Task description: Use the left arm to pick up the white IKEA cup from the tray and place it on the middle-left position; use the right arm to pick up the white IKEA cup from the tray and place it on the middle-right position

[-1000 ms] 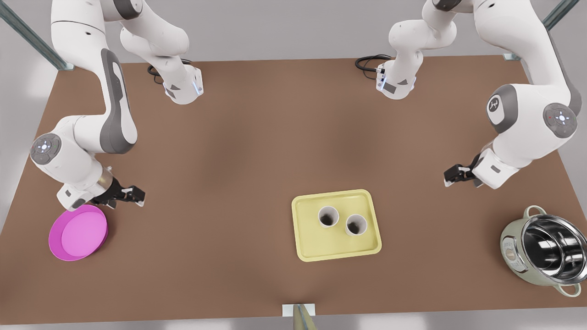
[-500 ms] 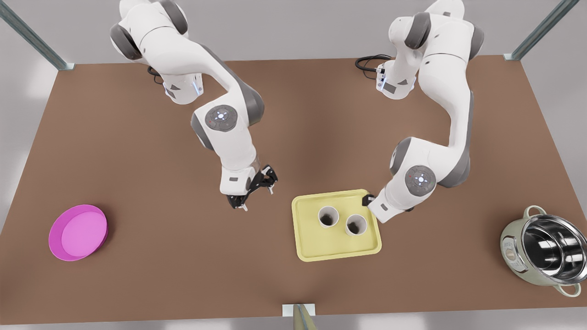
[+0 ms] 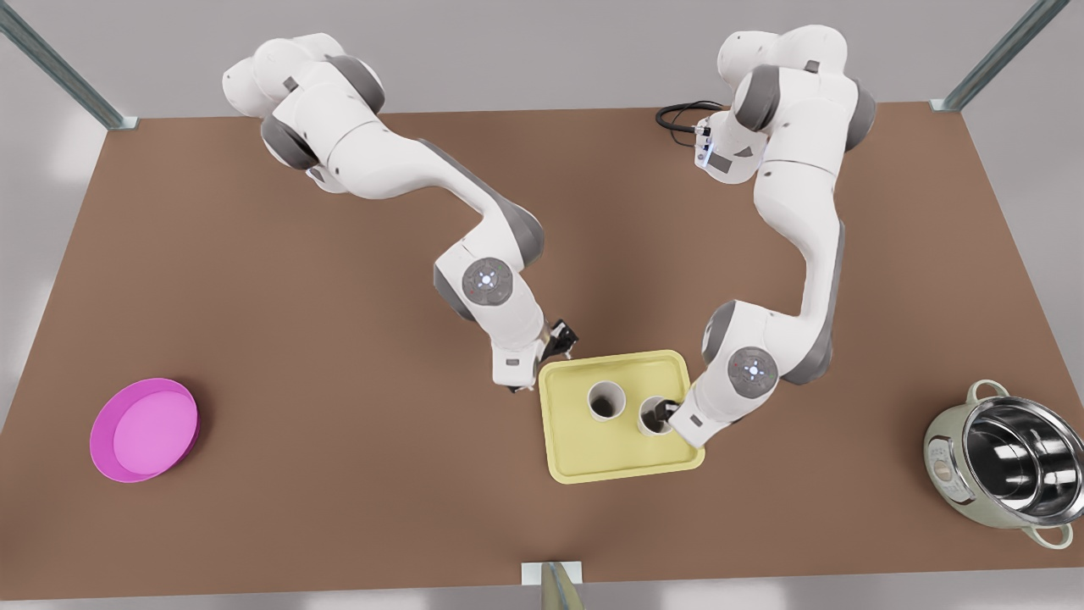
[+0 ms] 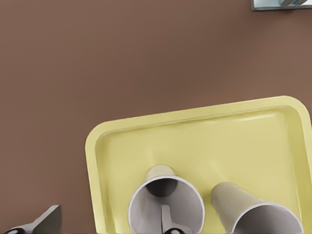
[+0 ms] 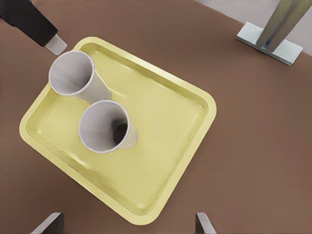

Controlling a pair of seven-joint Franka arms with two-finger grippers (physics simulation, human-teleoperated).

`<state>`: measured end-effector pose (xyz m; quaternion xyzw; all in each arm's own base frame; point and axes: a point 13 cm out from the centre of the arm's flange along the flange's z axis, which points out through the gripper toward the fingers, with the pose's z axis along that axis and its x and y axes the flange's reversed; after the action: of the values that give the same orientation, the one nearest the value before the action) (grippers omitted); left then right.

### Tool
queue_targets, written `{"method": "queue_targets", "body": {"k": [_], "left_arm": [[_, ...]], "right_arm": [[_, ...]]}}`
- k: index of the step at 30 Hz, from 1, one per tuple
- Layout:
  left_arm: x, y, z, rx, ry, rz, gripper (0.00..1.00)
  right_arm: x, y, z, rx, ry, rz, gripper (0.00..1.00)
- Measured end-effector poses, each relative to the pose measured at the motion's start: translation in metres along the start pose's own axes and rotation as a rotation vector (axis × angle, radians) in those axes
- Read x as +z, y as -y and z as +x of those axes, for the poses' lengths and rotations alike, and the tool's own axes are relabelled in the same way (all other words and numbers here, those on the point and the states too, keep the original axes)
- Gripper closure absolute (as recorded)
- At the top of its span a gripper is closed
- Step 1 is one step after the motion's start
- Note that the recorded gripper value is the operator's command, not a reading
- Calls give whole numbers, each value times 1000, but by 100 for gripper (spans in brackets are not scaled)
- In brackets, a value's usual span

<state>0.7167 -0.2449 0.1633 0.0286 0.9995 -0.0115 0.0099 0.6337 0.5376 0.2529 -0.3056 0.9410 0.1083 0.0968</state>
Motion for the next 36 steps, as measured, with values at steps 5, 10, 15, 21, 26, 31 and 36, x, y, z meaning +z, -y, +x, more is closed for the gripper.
{"method": "queue_targets", "body": {"k": [5, 10, 15, 21, 26, 31, 36], "left_arm": [[15, 2, 0, -16, 8, 11, 0], [44, 4, 10, -17, -2, 9, 0], [65, 5, 7, -23, 13, 16, 0], [63, 9, 1, -31, 38, 26, 47], [59, 6, -3, -39, 50, 24, 68], [44, -3, -9, -48, 62, 19, 72], [-35, -106, -15, -130, 48, -1, 79]], "right_arm": [[34, -20, -16, 22, 73, -32, 0], [49, -11, -34, 64, 152, -36, 1], [84, -21, -39, 80, 211, -53, 1], [114, -37, -40, 85, 266, -70, 1], [110, -25, -48, 103, 303, -65, 0], [115, -13, -48, 114, 312, -53, 2], [139, -24, -38, 109, 301, -60, 4]]}}
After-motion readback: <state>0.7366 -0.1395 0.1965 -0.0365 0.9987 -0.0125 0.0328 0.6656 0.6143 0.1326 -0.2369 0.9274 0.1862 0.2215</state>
